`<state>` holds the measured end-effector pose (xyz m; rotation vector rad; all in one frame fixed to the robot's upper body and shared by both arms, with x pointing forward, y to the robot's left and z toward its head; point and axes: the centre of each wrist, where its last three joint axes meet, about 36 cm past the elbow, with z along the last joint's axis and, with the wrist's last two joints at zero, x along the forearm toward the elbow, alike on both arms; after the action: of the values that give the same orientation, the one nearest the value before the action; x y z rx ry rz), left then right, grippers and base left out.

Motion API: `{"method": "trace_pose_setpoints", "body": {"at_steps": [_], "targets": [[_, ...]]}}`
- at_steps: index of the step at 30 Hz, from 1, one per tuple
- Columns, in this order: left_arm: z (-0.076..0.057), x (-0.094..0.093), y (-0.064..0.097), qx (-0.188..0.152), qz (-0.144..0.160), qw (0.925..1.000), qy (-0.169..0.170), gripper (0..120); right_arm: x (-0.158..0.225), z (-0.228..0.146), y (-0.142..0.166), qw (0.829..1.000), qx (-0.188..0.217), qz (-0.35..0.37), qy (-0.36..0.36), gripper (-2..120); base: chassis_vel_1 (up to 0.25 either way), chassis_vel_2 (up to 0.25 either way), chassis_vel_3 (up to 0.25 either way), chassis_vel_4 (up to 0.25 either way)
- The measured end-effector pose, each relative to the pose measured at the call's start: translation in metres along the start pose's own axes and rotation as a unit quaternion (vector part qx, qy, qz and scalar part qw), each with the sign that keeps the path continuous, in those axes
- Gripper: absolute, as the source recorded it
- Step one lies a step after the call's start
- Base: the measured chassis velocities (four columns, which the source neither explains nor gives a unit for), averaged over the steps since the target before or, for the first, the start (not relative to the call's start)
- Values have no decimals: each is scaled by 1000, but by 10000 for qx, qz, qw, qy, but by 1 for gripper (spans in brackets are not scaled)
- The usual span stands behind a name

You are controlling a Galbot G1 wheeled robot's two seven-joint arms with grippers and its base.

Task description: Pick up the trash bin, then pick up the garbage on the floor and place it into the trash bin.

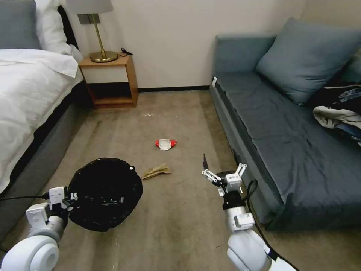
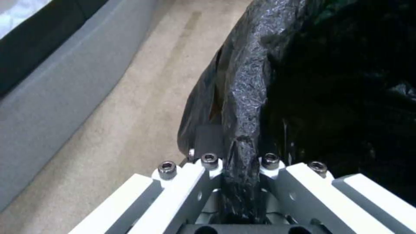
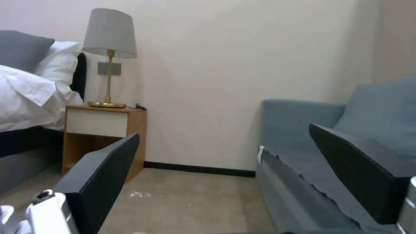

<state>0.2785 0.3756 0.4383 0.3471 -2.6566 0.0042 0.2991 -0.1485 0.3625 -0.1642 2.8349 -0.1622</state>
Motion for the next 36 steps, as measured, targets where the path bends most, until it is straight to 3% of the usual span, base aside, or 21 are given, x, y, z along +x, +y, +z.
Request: {"method": "trace_pose_setpoints", "body": {"at_steps": [14, 36], "targets": [[2, 1, -1, 33, 2, 10000, 16, 3, -8, 48, -13, 9999, 44, 102, 101, 100, 0, 0, 0, 0], [4, 11, -8, 105, 22, 9999, -26, 3, 19, 55, -11, 9991, -168, -243, 293, 100, 0, 0, 0, 0]]}}
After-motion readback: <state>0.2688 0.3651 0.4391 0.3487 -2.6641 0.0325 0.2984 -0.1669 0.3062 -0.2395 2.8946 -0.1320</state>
